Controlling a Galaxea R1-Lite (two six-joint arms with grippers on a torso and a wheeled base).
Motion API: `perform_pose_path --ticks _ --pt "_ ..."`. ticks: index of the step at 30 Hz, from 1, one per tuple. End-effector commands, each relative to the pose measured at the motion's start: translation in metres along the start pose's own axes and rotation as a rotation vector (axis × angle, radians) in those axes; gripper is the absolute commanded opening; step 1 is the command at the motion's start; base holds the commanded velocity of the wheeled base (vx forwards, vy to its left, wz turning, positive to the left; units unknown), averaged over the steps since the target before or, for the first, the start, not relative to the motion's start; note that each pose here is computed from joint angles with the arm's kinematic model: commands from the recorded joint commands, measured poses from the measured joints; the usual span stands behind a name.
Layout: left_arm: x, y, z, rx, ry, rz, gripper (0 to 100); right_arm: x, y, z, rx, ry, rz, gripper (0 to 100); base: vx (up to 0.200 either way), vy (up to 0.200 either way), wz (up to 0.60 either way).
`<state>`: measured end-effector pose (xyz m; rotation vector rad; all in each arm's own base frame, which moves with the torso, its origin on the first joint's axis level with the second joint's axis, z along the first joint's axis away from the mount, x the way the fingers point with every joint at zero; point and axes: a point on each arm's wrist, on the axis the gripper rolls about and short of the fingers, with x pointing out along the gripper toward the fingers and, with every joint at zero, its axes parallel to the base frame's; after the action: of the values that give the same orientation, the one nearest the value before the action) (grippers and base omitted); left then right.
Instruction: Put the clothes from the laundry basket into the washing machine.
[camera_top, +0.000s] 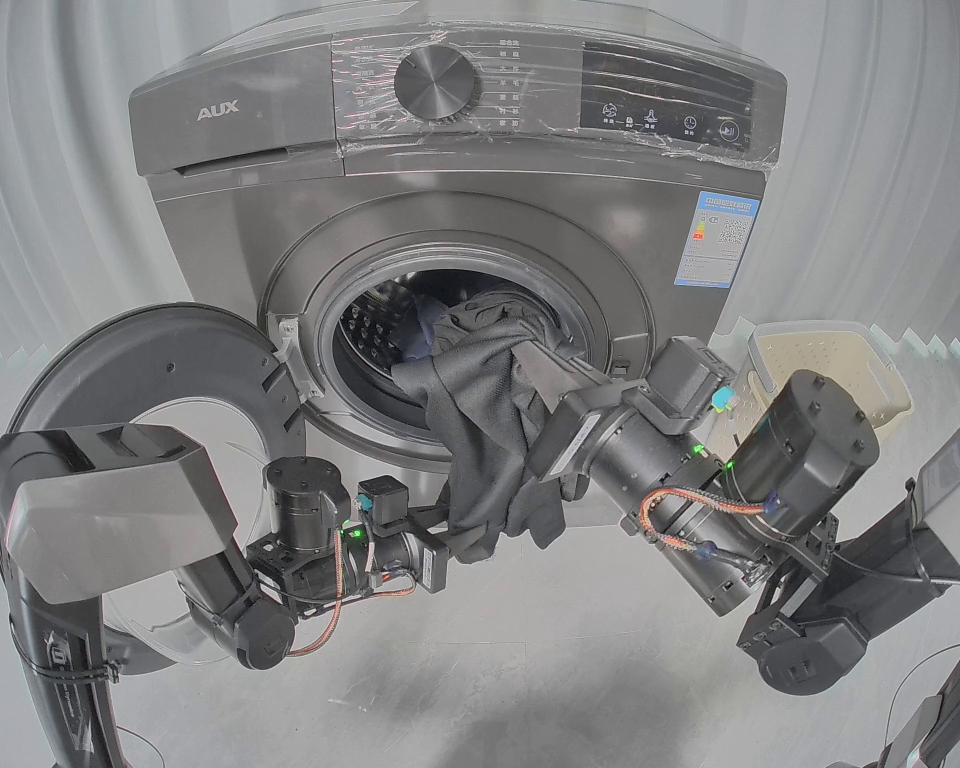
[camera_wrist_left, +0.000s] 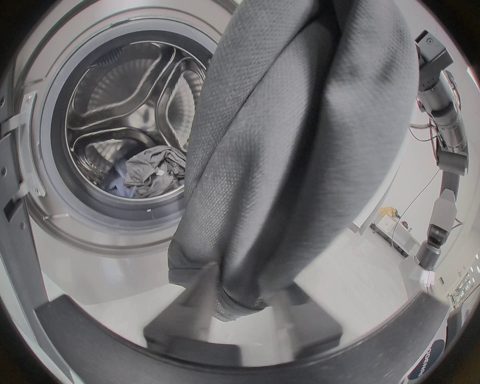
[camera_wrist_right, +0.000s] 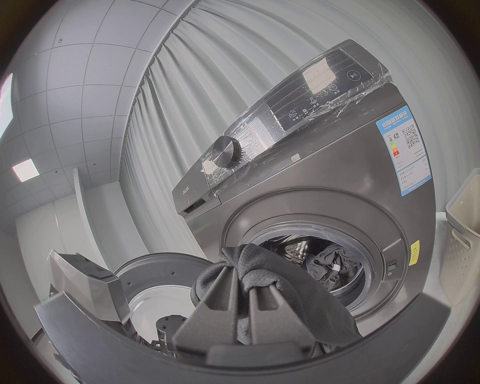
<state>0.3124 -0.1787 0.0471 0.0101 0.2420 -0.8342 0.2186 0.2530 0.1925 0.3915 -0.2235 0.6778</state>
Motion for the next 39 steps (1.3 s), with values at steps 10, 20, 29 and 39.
perform_pose_path --ticks 10,20,29,39 --pt "-0.034 -0.017 0.010 0.025 -0.098 -0.009 0 0.003 -0.007 -0.013 -0.008 0.032 -0.021 0 0.000 0.000 0.00" --pt "-0.111 -0.059 0.025 0.066 -0.133 -0.074 0 0.003 -0.024 -0.038 -0.029 0.109 -0.067 0 0.000 0.000 0.00" --pt "-0.122 -0.078 0.052 0.093 -0.252 -0.140 0 -0.004 -0.028 -0.054 -0.035 0.171 -0.070 100 0.000 0.000 0.00" --pt "-0.118 -0.073 0.082 0.074 -0.385 -0.101 0 -0.021 -0.025 -0.083 -0.054 0.299 -0.060 100 0.000 0.000 0.00"
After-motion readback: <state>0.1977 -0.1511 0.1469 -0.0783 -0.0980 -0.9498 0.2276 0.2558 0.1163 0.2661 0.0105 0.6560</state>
